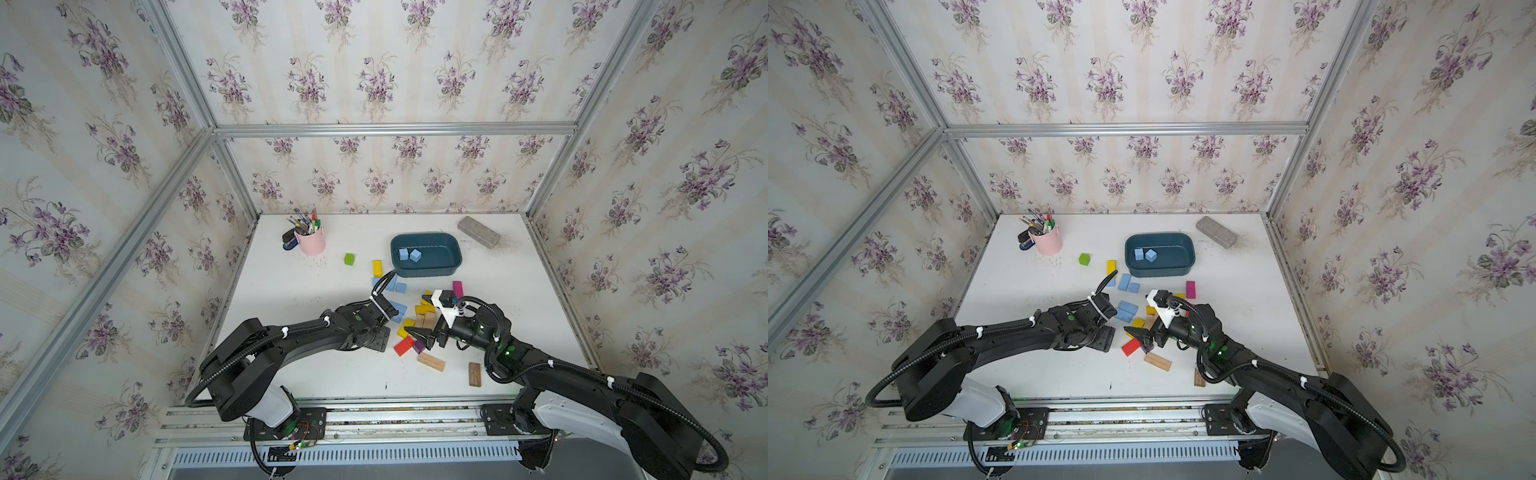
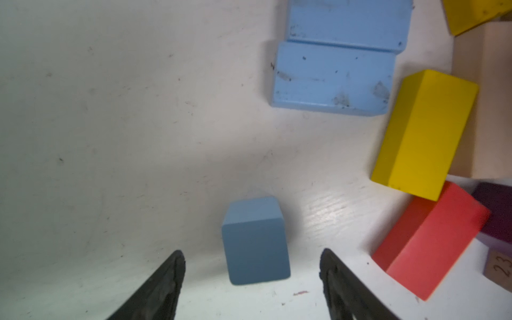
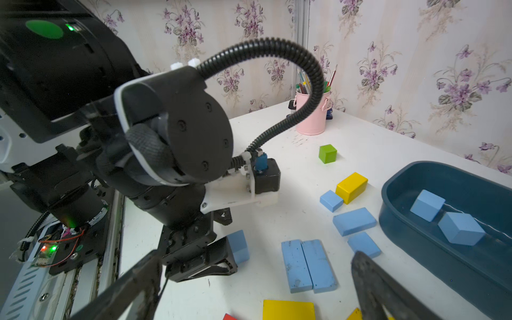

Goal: Pick out the blue building blocks
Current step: Pick up the building block from the center of the board.

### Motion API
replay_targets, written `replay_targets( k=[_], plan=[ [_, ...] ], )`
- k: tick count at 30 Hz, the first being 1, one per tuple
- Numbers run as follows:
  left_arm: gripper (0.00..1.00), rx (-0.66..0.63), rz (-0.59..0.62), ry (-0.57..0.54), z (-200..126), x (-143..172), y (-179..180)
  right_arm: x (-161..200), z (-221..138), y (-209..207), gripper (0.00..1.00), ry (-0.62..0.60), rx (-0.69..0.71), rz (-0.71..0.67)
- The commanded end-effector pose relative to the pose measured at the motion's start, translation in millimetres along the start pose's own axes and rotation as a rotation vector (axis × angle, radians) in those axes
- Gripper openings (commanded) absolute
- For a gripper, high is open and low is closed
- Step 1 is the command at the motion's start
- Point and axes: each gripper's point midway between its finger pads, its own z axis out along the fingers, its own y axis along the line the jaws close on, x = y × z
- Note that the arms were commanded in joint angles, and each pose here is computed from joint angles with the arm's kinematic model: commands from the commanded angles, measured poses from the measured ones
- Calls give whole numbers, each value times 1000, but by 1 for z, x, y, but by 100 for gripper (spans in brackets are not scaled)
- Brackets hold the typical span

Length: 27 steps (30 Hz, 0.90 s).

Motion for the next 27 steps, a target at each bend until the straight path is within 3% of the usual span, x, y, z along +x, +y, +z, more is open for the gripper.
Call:
replay_targets(
  k=[1,20,27],
  plan=[
    [70,22,-43,-10,6,-4,-4,1,4,5,100,12,-23,-32],
    [28,8,-90,-16,21,-6,2,3,6,4,100,26,-4,-46],
    [14,24,-115,-91,3,-23,1,0,3,-3,100,11,46,-52]
  ],
)
